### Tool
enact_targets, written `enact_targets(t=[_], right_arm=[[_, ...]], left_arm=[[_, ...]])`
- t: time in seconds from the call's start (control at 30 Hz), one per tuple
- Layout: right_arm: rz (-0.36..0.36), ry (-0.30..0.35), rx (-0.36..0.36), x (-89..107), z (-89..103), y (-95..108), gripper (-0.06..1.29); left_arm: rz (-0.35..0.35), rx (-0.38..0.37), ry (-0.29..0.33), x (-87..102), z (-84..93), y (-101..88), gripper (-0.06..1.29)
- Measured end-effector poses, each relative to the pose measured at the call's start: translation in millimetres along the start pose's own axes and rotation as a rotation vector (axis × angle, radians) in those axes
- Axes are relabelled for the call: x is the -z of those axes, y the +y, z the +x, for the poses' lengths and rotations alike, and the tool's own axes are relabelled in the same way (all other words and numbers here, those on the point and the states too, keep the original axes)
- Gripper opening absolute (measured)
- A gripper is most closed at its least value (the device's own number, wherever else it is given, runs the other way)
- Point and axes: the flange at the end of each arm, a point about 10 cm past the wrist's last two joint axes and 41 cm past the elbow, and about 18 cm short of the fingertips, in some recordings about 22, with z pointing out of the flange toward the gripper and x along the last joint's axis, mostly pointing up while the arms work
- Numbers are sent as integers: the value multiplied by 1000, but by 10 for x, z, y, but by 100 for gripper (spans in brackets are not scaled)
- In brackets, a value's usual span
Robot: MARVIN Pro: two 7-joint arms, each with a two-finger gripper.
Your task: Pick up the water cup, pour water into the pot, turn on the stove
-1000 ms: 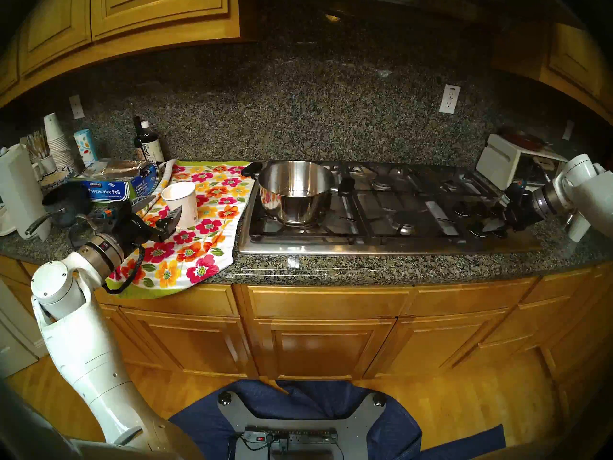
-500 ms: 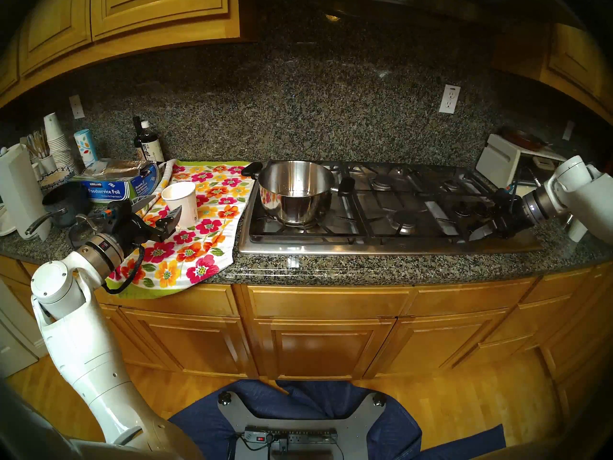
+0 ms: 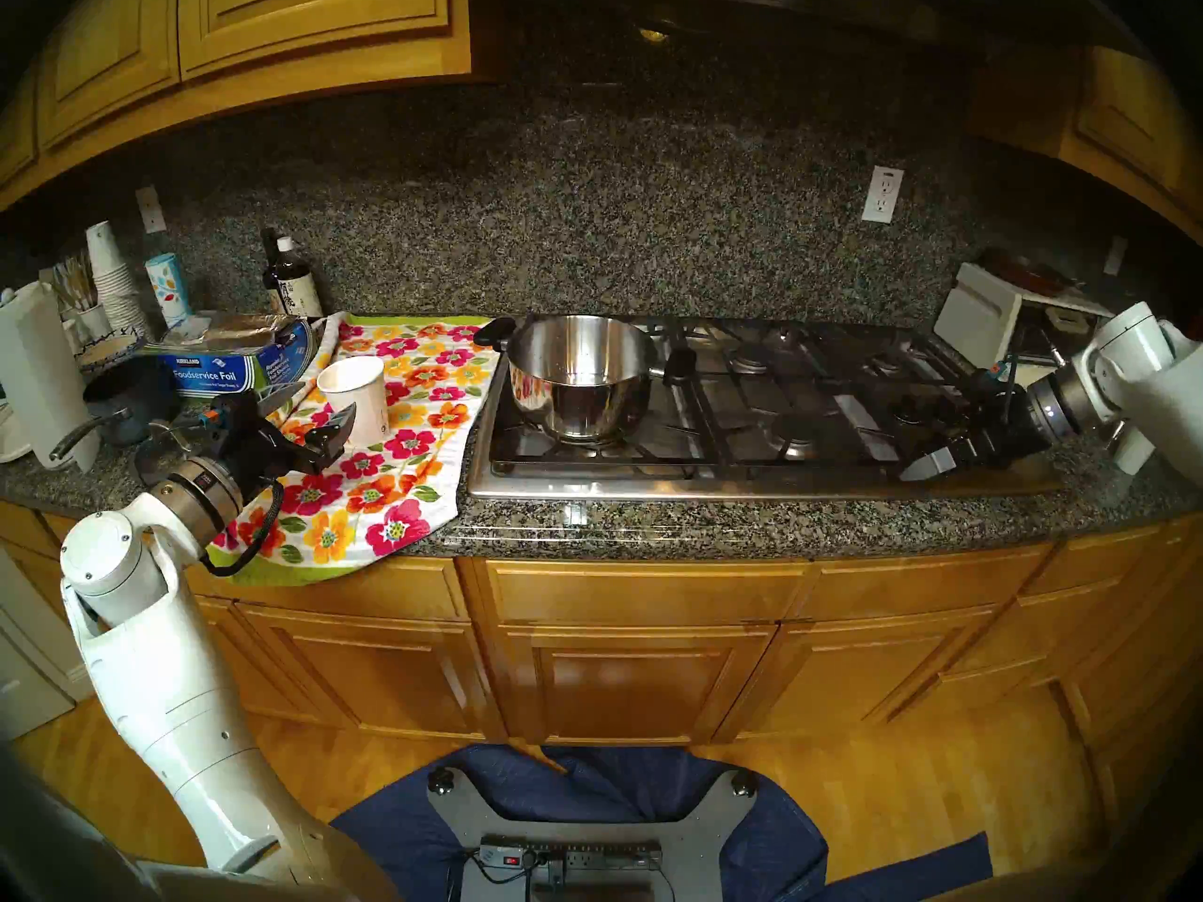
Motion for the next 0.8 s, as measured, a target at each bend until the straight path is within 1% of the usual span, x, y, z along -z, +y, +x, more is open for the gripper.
enact_targets(t=[0.27,0.53,0.8], right_arm=[[-61,4,19,103,37,-80,124],[-157,-19,35,141,34,-105,124],[-255,-26,57,194,75,-131,124]], left_arm=[[2,0,1,4,4,-3,123],[4,-1,3,9,9,-7,123],[6,-1,5,15,15,-11,123]])
